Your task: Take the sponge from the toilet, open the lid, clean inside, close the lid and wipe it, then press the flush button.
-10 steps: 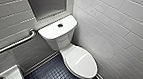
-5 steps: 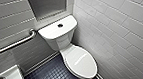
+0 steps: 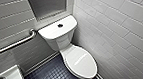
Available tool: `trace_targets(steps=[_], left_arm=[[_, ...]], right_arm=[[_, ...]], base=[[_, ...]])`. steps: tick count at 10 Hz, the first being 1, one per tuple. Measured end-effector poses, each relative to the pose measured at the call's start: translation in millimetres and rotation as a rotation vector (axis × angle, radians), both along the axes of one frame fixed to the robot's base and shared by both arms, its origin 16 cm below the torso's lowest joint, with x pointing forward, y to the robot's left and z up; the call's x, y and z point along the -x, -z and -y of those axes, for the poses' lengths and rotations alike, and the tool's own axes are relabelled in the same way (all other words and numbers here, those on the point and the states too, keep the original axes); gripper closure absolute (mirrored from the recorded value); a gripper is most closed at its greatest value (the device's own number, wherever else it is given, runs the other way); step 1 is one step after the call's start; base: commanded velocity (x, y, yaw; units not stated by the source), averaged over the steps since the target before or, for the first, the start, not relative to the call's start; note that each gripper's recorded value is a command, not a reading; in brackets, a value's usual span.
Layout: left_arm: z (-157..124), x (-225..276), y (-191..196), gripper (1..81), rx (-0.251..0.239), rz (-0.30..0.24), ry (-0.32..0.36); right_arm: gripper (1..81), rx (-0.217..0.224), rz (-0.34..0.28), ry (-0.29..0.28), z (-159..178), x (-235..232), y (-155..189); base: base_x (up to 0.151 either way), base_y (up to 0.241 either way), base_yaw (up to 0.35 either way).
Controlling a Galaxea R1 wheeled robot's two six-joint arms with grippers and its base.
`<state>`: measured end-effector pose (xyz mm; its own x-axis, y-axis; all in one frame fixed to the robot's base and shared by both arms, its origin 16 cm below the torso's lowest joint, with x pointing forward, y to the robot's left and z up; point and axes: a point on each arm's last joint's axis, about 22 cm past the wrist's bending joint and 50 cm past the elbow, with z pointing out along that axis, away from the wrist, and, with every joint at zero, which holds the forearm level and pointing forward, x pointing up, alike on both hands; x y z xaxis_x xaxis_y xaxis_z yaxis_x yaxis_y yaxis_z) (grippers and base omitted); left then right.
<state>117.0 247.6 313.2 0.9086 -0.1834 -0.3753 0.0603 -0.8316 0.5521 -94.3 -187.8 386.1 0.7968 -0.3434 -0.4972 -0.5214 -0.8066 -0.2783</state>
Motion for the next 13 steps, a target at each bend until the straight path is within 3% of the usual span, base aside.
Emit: trace_targets(steps=[1, 4, 6, 8, 10, 13], left_arm=[[8, 17, 4, 1.0, 0.001, 0.003, 0.025], [52, 101, -22, 1.0, 0.077, -0.071, 0.068], [42, 82, -11, 1.0, 0.054, -0.036, 0.073], [63, 81, -11, 1.0, 0.081, -0.026, 0.072], [72, 91, -15, 1.0, 0.101, -0.044, 0.072], [87, 67, 6, 1.0, 0.119, -0.001, 0.076]], right_arm=[[81.1, -0.013, 0.005, 0.011, -5, -4, -3], [81.1, -0.045, 0.063, 0.065, 6, -38, -20], [81.1, -0.040, 0.134, 0.085, 41, -87, -26], [81.1, -0.030, 0.186, 0.086, 78, -128, -37], [81.1, -0.062, 0.276, 0.110, 78, -192, -39], [81.1, -0.080, 0.412, 0.117, 86, -280, -23]], base=[[0.000, 0.000, 0.000], [0.000, 0.000, 0.000], [0.000, 0.000, 0.000], [0.000, 0.000, 0.000], [0.000, 0.000, 0.000], [0.000, 0.000, 0.000]])
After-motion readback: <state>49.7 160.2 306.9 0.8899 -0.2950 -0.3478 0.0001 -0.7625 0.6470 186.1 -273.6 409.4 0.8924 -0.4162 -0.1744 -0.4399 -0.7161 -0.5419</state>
